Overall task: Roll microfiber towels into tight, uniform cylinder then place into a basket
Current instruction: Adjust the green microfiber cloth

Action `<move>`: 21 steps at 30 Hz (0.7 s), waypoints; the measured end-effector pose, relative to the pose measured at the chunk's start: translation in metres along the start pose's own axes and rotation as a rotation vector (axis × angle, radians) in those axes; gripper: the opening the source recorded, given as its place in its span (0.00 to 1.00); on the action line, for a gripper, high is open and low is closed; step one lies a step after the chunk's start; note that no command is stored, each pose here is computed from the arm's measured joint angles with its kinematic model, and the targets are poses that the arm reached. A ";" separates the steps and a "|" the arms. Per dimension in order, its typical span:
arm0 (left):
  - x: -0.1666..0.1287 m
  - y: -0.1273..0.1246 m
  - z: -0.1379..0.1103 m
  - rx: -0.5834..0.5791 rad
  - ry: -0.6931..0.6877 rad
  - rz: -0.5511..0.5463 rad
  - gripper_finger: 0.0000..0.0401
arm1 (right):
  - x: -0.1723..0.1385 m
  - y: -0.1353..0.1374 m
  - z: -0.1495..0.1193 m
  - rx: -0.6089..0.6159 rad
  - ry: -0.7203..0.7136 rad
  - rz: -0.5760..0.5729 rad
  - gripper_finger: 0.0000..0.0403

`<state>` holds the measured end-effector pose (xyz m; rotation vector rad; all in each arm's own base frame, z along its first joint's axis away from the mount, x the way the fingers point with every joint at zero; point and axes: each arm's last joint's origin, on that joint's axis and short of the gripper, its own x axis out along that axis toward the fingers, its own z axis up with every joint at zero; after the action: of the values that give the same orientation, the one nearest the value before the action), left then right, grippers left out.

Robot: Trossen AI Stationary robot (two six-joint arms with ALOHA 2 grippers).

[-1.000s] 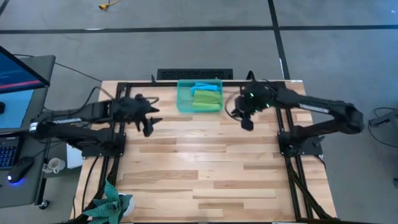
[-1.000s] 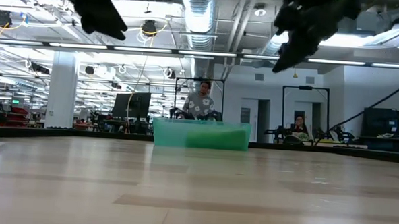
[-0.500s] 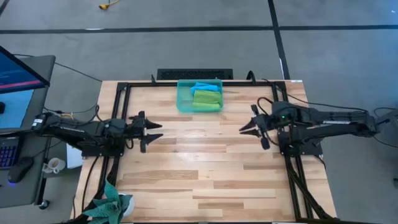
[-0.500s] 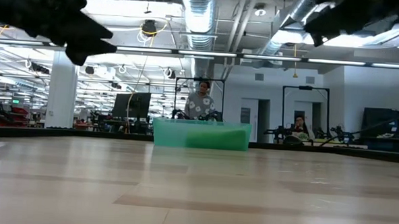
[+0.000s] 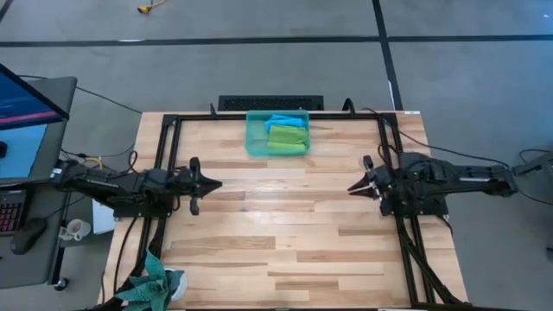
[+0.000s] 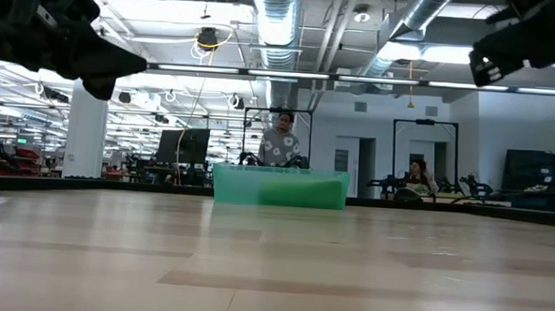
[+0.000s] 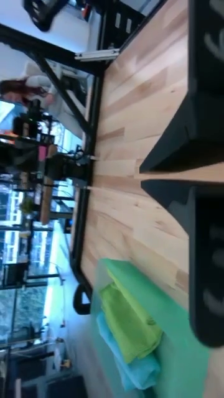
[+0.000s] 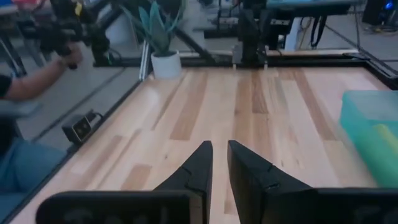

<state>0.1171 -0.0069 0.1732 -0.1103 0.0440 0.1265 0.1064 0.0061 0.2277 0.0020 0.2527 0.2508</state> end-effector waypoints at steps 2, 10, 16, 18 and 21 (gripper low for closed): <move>-0.002 0.000 0.001 -0.001 -0.020 -0.012 0.01 | -0.004 0.001 -0.010 0.021 -0.031 -0.002 0.18; -0.016 0.000 0.017 0.081 -0.192 -0.087 0.00 | -0.013 0.004 -0.036 0.024 -0.171 -0.003 0.18; -0.026 0.002 0.020 0.102 -0.236 -0.073 0.00 | -0.011 0.004 -0.039 0.047 -0.163 0.004 0.18; -0.025 0.003 0.020 0.108 -0.203 -0.051 0.00 | -0.010 0.005 -0.040 0.049 -0.150 0.006 0.18; -0.027 0.004 0.023 0.109 -0.179 0.000 0.00 | -0.010 0.004 -0.039 0.047 -0.156 0.004 0.18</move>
<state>0.0905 -0.0035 0.1966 0.0105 -0.1280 0.1332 0.0861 0.0068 0.1921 0.0680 0.1035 0.2478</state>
